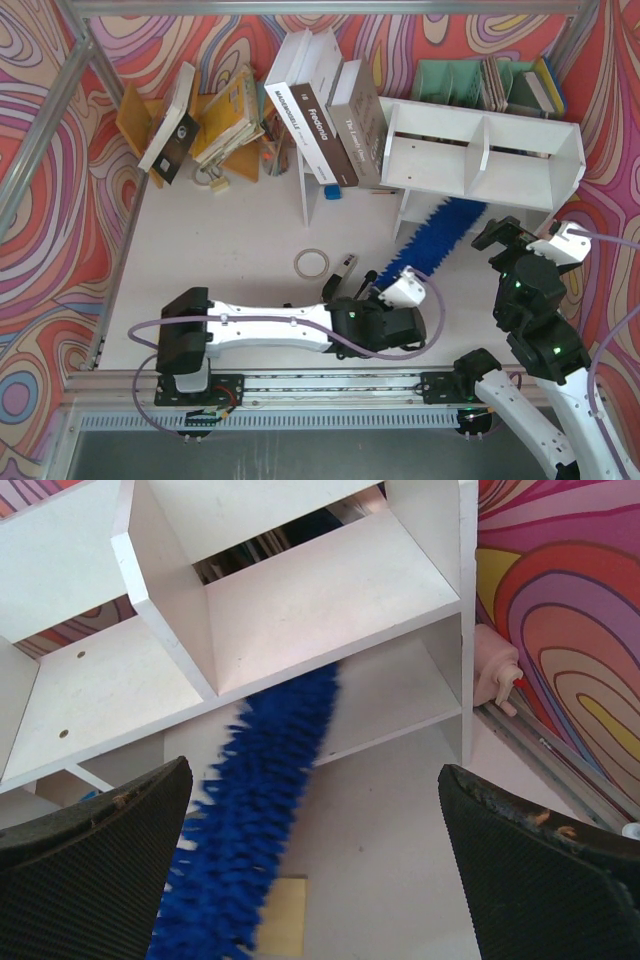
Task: Dust the bookshelf with a duster
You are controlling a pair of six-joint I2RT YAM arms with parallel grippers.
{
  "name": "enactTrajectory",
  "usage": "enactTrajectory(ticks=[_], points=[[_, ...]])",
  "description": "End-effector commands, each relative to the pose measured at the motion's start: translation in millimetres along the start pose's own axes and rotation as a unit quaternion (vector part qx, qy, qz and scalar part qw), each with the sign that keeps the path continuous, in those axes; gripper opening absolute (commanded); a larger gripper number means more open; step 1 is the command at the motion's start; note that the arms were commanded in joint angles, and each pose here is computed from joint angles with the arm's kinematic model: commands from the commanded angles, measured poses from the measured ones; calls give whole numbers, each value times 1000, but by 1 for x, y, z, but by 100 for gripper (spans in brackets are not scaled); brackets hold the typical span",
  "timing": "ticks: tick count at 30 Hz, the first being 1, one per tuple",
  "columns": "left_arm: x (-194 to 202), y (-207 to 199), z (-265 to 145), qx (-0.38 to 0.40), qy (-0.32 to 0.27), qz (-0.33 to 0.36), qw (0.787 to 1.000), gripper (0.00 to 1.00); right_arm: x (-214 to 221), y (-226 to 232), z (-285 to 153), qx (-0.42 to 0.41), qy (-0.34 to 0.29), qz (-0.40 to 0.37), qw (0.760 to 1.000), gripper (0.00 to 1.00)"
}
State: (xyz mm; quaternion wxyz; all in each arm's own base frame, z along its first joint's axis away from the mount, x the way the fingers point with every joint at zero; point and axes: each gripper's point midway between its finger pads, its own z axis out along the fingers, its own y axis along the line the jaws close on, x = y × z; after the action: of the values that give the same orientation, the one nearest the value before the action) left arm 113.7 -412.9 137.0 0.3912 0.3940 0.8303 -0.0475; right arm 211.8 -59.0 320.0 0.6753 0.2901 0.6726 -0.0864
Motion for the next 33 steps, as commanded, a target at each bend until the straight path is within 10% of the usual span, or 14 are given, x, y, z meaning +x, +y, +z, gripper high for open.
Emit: enactTrajectory(ticks=[1, 33], points=[[-6, 55, -18, -78, -32, -96, 992, 0, -10, 4, 0, -5, -10, 7, 1000, 99], [-35, 2, 1, 2, -51, -18, 999, 0, -6, 1, 2, -7, -21, -13, 1000, 99]])
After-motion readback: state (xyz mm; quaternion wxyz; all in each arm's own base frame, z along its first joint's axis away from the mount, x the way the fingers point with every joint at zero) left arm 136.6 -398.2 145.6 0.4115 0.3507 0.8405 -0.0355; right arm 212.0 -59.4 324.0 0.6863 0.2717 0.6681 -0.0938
